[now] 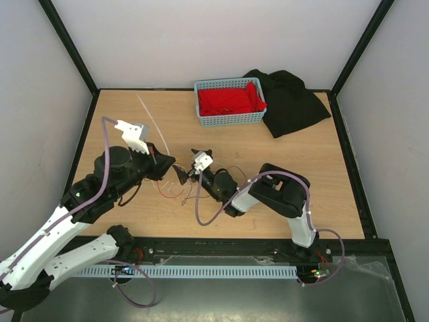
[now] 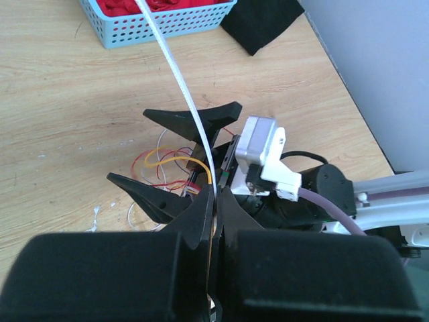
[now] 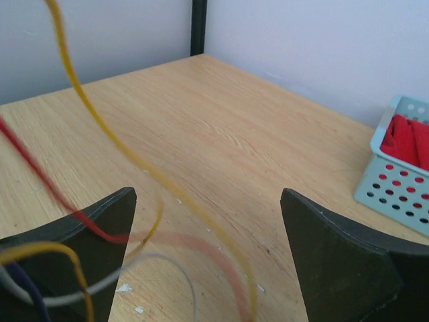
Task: Zip-tie the wires
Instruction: Place the cable at the center of the board.
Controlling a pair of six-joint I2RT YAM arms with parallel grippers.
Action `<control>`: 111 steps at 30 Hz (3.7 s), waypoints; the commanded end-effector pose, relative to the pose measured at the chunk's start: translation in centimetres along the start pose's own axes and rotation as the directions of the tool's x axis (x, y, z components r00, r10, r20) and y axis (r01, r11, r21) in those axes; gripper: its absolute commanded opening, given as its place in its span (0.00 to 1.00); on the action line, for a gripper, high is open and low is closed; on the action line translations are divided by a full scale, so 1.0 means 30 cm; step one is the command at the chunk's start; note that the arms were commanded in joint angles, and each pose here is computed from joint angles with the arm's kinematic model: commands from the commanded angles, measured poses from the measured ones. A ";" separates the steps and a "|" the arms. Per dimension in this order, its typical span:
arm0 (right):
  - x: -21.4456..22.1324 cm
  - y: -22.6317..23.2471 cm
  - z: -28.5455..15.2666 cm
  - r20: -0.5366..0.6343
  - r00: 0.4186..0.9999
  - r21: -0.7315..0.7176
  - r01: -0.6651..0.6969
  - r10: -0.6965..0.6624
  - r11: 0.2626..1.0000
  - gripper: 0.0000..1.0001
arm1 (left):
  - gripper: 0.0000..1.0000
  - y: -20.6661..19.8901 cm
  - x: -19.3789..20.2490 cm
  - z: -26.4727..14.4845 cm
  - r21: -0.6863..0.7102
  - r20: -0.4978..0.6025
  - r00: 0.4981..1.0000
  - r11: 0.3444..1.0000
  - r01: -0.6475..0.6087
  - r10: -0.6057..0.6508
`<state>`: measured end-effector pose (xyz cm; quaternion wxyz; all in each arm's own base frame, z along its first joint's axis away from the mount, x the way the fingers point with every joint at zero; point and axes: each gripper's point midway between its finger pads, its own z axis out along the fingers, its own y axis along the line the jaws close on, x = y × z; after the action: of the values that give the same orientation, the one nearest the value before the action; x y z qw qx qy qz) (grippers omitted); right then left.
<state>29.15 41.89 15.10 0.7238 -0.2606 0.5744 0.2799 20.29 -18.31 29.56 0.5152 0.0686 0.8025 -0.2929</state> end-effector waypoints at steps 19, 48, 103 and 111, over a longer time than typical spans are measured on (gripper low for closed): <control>0.059 -0.279 -0.144 -0.102 0.992 0.238 -0.051 0.077 0.970 0.99 | 0.00 -0.019 -0.173 -0.174 0.003 0.121 0.992 0.999 -0.043 0.042; -0.183 -0.528 -0.255 -0.447 0.763 -0.105 0.472 -0.466 0.875 0.99 | 0.00 0.065 -0.093 0.099 -0.132 -0.017 0.989 0.980 -0.148 0.148; -0.295 -0.570 -0.461 -0.651 0.759 0.001 0.027 -0.020 1.000 0.99 | 0.00 0.258 0.810 0.492 -0.370 -0.413 0.864 0.920 0.130 -0.288; -0.274 -0.608 -0.478 -0.661 0.750 0.050 0.028 0.012 0.998 0.99 | 0.00 0.188 0.789 0.612 -0.312 -0.433 0.871 0.945 0.096 -0.232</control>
<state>30.68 18.95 20.88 0.4794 -0.3432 0.7928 0.1544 25.78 -27.44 1.38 0.2835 -0.0261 0.9381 -0.1970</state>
